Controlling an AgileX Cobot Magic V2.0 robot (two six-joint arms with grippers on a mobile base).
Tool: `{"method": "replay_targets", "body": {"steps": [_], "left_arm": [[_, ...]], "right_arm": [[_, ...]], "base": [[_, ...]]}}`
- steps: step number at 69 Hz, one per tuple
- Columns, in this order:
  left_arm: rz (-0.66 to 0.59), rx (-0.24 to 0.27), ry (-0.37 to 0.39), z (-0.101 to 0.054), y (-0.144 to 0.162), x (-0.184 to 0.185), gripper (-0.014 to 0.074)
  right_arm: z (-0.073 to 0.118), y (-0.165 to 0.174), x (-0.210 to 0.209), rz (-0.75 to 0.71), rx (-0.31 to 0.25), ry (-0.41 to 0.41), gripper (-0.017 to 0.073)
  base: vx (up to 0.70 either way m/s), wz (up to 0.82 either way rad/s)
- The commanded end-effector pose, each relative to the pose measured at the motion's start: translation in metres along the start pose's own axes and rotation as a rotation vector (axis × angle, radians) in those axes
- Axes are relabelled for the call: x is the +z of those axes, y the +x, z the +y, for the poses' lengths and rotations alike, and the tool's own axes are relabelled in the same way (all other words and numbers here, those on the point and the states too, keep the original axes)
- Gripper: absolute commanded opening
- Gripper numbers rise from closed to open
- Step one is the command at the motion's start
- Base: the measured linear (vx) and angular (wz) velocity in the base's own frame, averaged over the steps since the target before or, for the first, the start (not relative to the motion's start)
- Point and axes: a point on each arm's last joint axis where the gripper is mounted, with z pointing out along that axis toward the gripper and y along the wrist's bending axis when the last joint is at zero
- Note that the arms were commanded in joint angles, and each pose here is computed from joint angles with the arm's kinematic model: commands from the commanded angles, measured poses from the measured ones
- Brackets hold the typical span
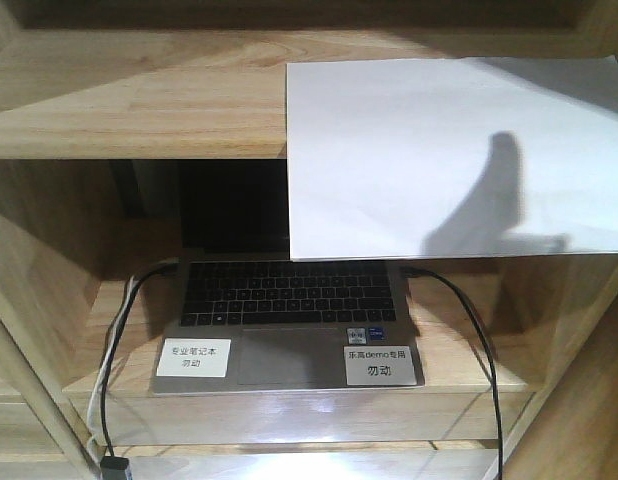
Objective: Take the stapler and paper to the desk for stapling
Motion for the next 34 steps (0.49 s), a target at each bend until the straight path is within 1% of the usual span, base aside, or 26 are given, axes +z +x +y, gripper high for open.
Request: {"method": "replay_targets", "body": {"steps": [1,4,6,7,9,12,20,27,30,34], "left_arm": [[-0.121,-0.014,-0.018,0.003,-0.017,-0.002,-0.0006],[-0.121,-0.014,-0.018,0.003,-0.017,-0.002,-0.0006],[-0.121,-0.014,-0.018,0.003,-0.017,-0.002,-0.0006],[-0.121,-0.014,-0.018,0.003,-0.017,-0.002,-0.0006],[-0.121,-0.014,-0.018,0.003,-0.017,-0.002,-0.0006],[-0.121,-0.014,-0.018,0.003,-0.017,-0.002,-0.0006],[-0.121,-0.014,-0.018,0.003,-0.017,-0.002,-0.0006],[-0.121,-0.014,-0.018,0.003,-0.017,-0.002,-0.0006],[-0.121,-0.014,-0.018,0.003,-0.017,-0.002,-0.0006],[-0.121,-0.014,-0.018,0.003,-0.017,-0.002,-0.0006]], "right_arm": [[0.011,-0.012,0.000,-0.084,0.282,-0.086,0.0622],[0.012,-0.013,0.000,-0.096,0.332,-0.094,0.0610],[0.012,-0.015,0.000,-0.109,0.353,-0.106,0.0600],[0.013,-0.015,0.000,-0.114,0.350,-0.111,0.0598],[0.014,-0.017,-0.001,-0.124,0.368,-0.129,0.0589],[0.015,-0.018,-0.001,-0.135,0.378,-0.149,0.0583],[0.015,-0.016,-0.001,-0.160,0.395,-0.257,0.0582],[0.003,-0.005,-0.003,-0.160,0.425,-0.320,0.0582],[-0.005,0.001,-0.005,-0.153,0.444,-0.325,0.0582],[-0.017,0.010,-0.008,-0.142,0.461,-0.309,0.0582]], "base": [[0.00,0.00],[0.00,0.00],[0.00,0.00],[0.00,0.00],[0.00,0.00],[0.00,0.00],[0.00,0.00],[0.00,0.00],[0.00,0.00],[0.00,0.00]]}}
